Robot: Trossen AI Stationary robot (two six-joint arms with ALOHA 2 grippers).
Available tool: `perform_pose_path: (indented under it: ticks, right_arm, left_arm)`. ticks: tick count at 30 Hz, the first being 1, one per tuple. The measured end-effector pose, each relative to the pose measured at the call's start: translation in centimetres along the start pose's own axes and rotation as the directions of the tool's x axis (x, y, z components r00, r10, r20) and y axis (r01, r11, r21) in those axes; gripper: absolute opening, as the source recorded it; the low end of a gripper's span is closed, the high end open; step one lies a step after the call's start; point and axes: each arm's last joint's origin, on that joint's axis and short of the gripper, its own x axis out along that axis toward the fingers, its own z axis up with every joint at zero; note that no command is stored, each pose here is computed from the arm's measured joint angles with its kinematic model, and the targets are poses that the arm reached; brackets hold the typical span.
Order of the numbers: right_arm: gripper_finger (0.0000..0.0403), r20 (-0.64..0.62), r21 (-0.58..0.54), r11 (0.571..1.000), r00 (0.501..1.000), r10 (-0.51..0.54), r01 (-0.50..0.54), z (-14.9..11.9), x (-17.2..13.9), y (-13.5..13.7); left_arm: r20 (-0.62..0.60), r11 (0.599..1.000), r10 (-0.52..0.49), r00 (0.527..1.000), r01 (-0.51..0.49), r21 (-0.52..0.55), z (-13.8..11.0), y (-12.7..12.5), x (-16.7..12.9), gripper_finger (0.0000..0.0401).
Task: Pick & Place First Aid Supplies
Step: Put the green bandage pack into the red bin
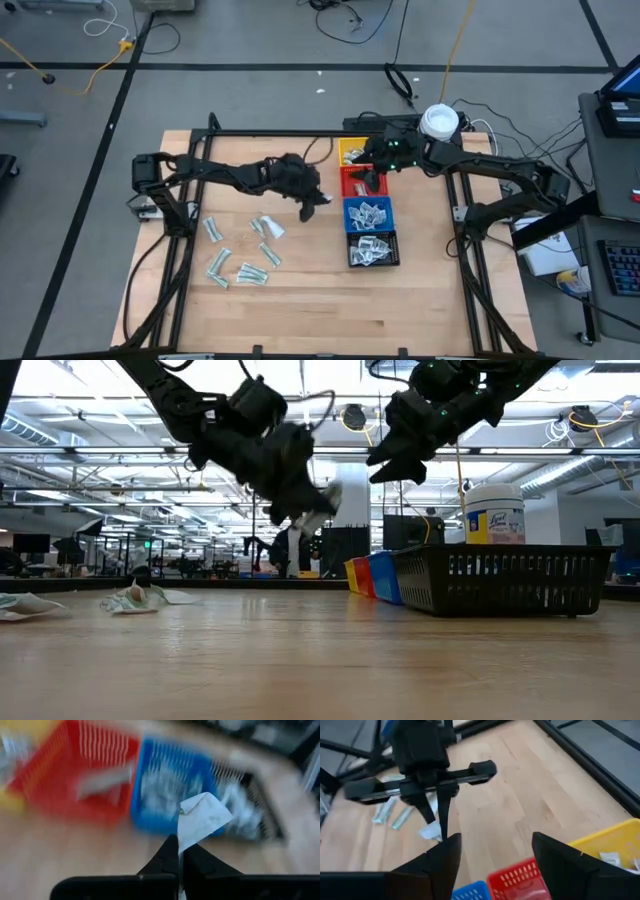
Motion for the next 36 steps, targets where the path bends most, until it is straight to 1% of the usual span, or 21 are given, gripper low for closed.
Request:
perform_pose_path:
  ticks: [3,7,10,14,18,23,25,27,31,32,36]
  right_arm:
    - [0.0264,0.047,0.006,1.0,0.999,0.009,-0.009,0.5,0.0,0.1]
    - [0.0292,0.074,-0.008,0.999,0.996,0.052,-0.052,0.8,0.1,0.7]
    - [0.0297,0.086,-0.054,0.996,0.993,0.08,-0.076,0.9,0.3,1.5]
    - [0.0282,0.114,-0.089,0.991,0.987,0.114,-0.104,1.1,0.5,2.4]
    - [0.0253,0.129,-0.112,0.986,0.983,0.134,-0.119,1.2,0.6,3.0]
    - [0.0206,0.12,-0.117,0.985,0.983,0.14,-0.126,1.1,0.7,3.2]
    - [0.0179,0.119,-0.117,0.985,0.983,0.142,-0.128,1.1,0.7,3.3]
    - [0.0139,0.12,-0.111,0.985,0.983,0.142,-0.129,1.1,0.7,3.3]
    - [0.003,0.12,-0.118,0.985,0.983,0.137,-0.123,1.1,0.7,3.2]
    - [0.0016,0.122,-0.131,0.984,0.983,0.135,-0.119,1.1,0.7,3.2]
    - [0.0003,0.121,-0.132,0.985,0.984,0.128,-0.112,1.1,0.7,3.0]
  left_arm:
    - [0.133,0.999,-0.031,0.991,0.033,-0.016,1.4,0.1,-0.2,0.0002]
    - [0.262,0.997,-0.048,0.964,0.061,-0.043,2.9,0.2,-0.6,0.0001]
    - [0.302,0.996,-0.056,0.952,0.074,-0.049,3.8,0.1,-0.8,0.0001]
    - [0.326,0.995,-0.051,0.944,0.077,-0.067,4.8,0.0,-1.0,0.0001]
    - [0.348,0.995,-0.051,0.936,0.077,-0.061,5.6,-0.1,-1.2,0.0001]
    - [0.336,0.991,-0.028,0.942,0.07,-0.113,5.8,0.4,-1.3,0.0]
    - [0.335,0.99,-0.023,0.942,0.068,-0.123,5.8,0.6,-1.4,0.0]
    - [0.343,0.99,-0.025,0.939,0.07,-0.119,5.8,0.6,-1.4,0.0]
    - [0.342,0.99,-0.029,0.939,0.073,-0.117,5.8,0.5,-1.4,0.0]
    - [0.343,0.99,-0.028,0.939,0.073,-0.117,5.8,0.5,-1.4,0.0]
    - [0.334,0.985,-0.035,0.942,0.089,-0.148,5.8,0.5,-1.4,0.001]
